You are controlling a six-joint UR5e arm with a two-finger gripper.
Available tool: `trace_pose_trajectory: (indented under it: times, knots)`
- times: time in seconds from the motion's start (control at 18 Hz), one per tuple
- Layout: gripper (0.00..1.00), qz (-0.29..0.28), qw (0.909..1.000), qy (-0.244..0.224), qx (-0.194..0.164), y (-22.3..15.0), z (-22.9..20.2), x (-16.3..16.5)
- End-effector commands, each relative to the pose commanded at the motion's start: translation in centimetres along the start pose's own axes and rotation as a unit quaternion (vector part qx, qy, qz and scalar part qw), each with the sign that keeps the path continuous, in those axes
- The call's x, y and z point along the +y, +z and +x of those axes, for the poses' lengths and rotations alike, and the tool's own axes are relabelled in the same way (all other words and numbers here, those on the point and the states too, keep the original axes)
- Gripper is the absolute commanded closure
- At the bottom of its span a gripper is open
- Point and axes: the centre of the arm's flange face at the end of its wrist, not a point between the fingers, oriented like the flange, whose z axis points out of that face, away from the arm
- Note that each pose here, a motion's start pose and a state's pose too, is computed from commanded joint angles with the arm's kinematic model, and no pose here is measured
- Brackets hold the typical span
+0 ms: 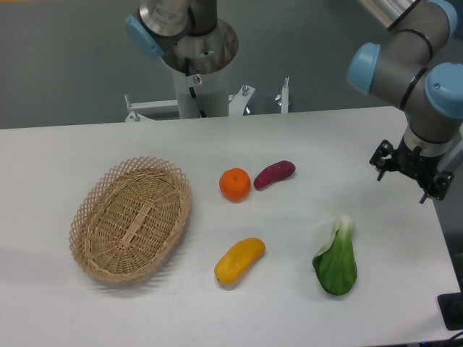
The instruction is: Pick up the green vegetable from the table
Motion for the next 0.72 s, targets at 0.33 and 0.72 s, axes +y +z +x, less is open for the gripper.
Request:
trace_pose_trajectory:
  times: [0.33,0.72]
  knots:
    - [0.00,0.003,1.0000,-0.006,-0.002,-0.4,-0.2,0.1]
    - [0.00,0.045,0.9967,-0.063,0.023,-0.7,1.1,-1.7]
